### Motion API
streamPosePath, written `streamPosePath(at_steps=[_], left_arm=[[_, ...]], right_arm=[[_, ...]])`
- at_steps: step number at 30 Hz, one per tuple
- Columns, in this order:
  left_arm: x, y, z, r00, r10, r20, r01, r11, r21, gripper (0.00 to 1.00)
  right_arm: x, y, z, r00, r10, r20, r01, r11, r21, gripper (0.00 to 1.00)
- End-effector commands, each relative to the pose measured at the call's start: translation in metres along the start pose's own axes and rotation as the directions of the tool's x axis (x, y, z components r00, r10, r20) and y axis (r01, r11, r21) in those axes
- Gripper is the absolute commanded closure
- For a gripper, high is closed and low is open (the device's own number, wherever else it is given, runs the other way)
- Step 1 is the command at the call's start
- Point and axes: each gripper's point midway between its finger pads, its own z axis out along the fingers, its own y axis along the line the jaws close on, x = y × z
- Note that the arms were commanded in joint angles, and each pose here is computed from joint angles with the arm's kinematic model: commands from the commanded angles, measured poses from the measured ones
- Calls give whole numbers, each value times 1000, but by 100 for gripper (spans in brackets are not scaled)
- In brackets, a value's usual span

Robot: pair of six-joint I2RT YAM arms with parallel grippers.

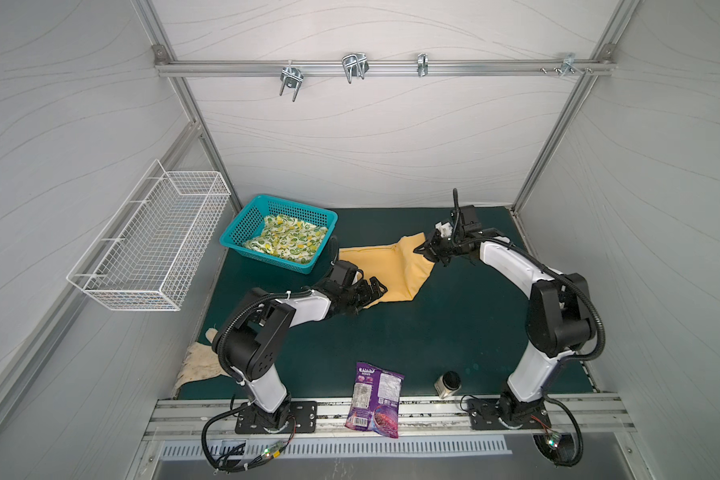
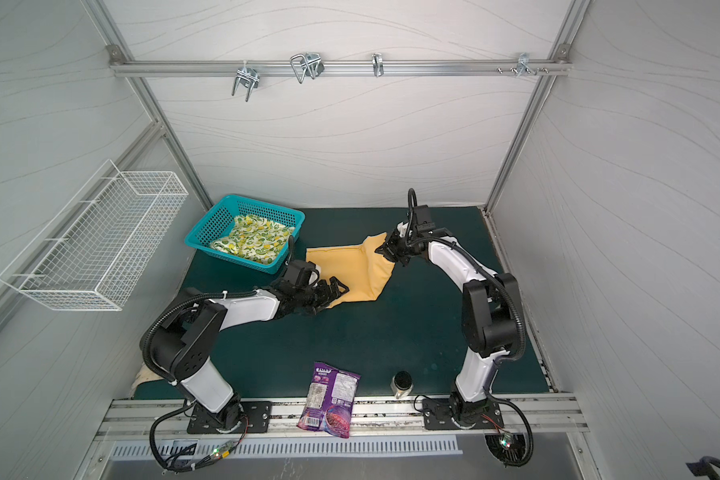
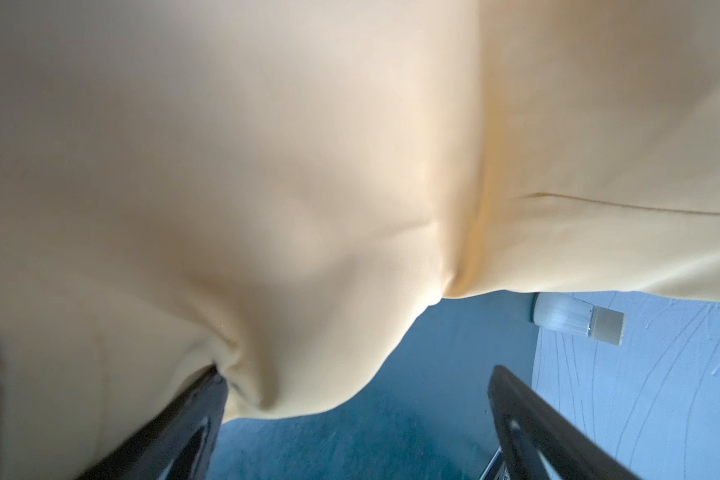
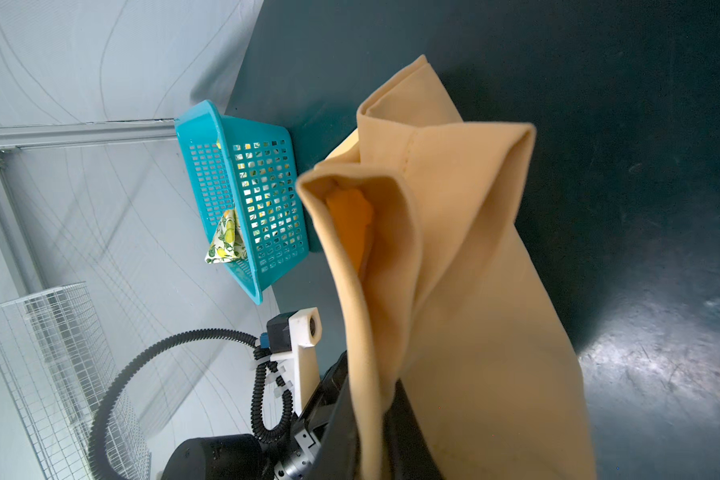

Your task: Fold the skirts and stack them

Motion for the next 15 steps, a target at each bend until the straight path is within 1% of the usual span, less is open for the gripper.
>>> streamPosePath(at_steps=[1,4,9,15], left_arm=[[25,33,8,995,-37,-89,26,993,-116,1],[26,36,11,995,-38,-97,26,992,-123,1],[30,41,16,993,-46,-113,31,991,-128,1],[32,44,15,992,-36,-122,19,990,-139,1]], right_arm=[[2,20,0,999,-52,-4,52,999,-5,88],[14,27,17,997,-78,-27,78,997,3,87],[30,37,43,995,-75,-68,74,997,-14,87],[38,48,61,993,-59,-99,54,997,-49,87]])
